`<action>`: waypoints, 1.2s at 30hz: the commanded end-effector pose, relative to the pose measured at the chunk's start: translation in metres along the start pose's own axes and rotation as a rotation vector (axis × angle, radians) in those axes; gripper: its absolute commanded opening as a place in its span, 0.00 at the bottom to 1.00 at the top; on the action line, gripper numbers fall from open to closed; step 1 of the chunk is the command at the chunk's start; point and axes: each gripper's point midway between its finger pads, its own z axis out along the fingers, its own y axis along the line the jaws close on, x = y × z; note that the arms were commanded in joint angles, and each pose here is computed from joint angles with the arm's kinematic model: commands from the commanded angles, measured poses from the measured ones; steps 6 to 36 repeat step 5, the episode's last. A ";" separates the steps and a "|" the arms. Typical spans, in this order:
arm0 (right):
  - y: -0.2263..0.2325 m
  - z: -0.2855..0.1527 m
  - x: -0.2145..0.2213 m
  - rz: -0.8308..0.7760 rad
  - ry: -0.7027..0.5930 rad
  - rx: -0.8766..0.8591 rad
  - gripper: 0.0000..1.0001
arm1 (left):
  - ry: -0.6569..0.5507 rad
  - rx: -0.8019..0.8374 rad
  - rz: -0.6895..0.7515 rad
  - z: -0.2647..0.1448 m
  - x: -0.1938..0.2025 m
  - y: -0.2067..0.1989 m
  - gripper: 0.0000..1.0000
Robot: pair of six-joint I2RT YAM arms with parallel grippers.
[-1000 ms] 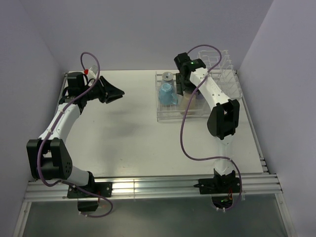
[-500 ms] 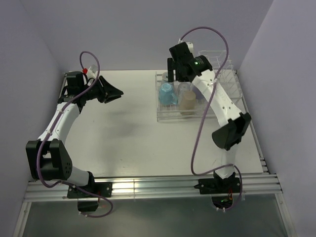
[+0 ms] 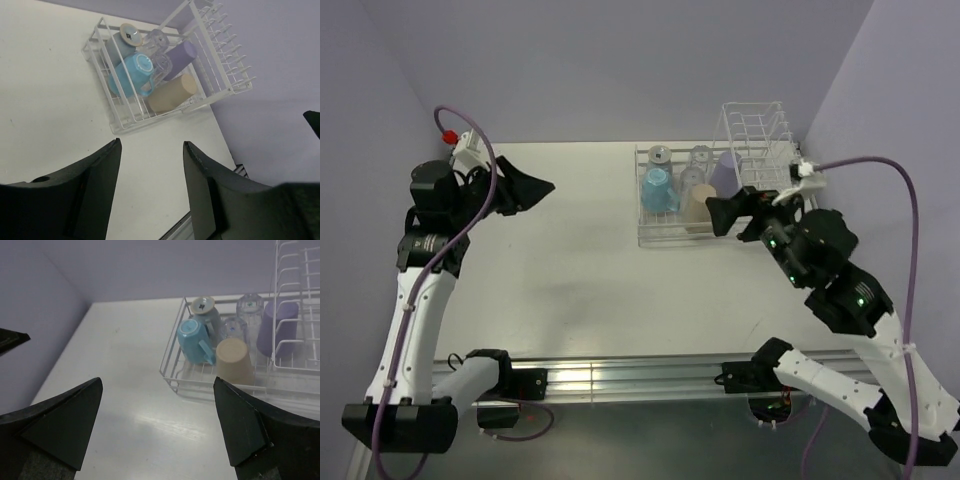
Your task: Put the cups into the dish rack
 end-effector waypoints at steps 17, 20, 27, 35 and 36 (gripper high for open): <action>0.001 -0.014 -0.023 0.049 -0.144 -0.045 1.00 | -0.040 -0.057 0.071 -0.004 0.004 0.009 0.58; 0.001 -0.014 -0.023 0.049 -0.144 -0.045 1.00 | -0.040 -0.057 0.071 -0.004 0.004 0.009 0.58; 0.001 -0.014 -0.023 0.049 -0.144 -0.045 1.00 | -0.040 -0.057 0.071 -0.004 0.004 0.009 0.58; 0.001 -0.014 -0.023 0.049 -0.144 -0.045 1.00 | -0.040 -0.057 0.071 -0.004 0.004 0.009 0.58; 0.001 -0.014 -0.023 0.049 -0.144 -0.045 1.00 | -0.040 -0.057 0.071 -0.004 0.004 0.009 0.58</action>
